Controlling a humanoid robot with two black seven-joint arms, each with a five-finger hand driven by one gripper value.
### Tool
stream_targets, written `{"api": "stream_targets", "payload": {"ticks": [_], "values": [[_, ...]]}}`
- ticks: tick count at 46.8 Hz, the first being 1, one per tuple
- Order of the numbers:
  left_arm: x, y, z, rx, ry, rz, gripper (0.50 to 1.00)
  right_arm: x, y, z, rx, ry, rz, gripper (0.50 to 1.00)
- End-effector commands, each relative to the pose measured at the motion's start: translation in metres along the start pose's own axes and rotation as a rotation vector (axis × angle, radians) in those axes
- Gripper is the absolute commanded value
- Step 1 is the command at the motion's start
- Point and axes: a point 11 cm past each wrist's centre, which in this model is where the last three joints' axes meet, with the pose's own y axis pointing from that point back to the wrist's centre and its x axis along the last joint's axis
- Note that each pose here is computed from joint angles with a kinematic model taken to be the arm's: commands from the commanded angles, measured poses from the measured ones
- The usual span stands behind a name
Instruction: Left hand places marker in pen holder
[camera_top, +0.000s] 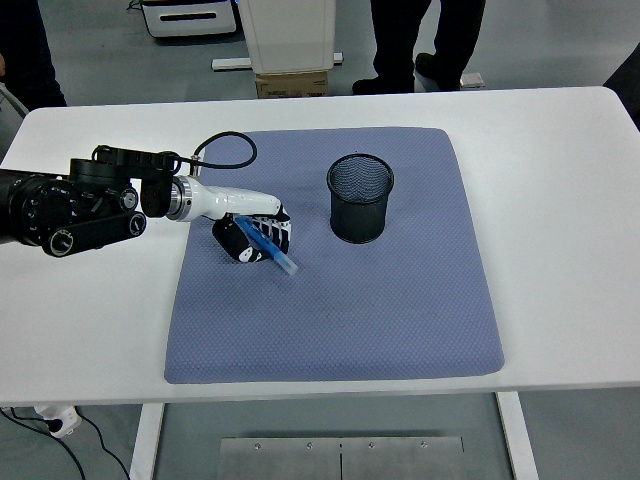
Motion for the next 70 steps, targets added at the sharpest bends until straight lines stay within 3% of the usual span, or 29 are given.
{"api": "stream_targets", "payload": {"ticks": [1, 43, 59, 70], "values": [[0.007, 0.002, 0.002, -0.004, 0.022, 0.016, 0.5, 0.0, 0.0, 0.0, -0.001, 0.0, 0.0, 1.0], [0.075, 0.018, 0.041, -0.07, 0.081, 0.114, 0.5, 0.0, 0.0, 0.0, -0.001, 0.0, 0.0, 1.0], [0.089, 0.018, 0.058, -0.12, 0.111, 0.147, 0.5, 0.0, 0.0, 0.0, -0.001, 0.0, 0.0, 1.0], [0.088, 0.006, 0.078, -0.176, 0.158, 0.136, 0.5, 0.0, 0.0, 0.0, 0.001, 0.0, 0.0, 1.0]]}}
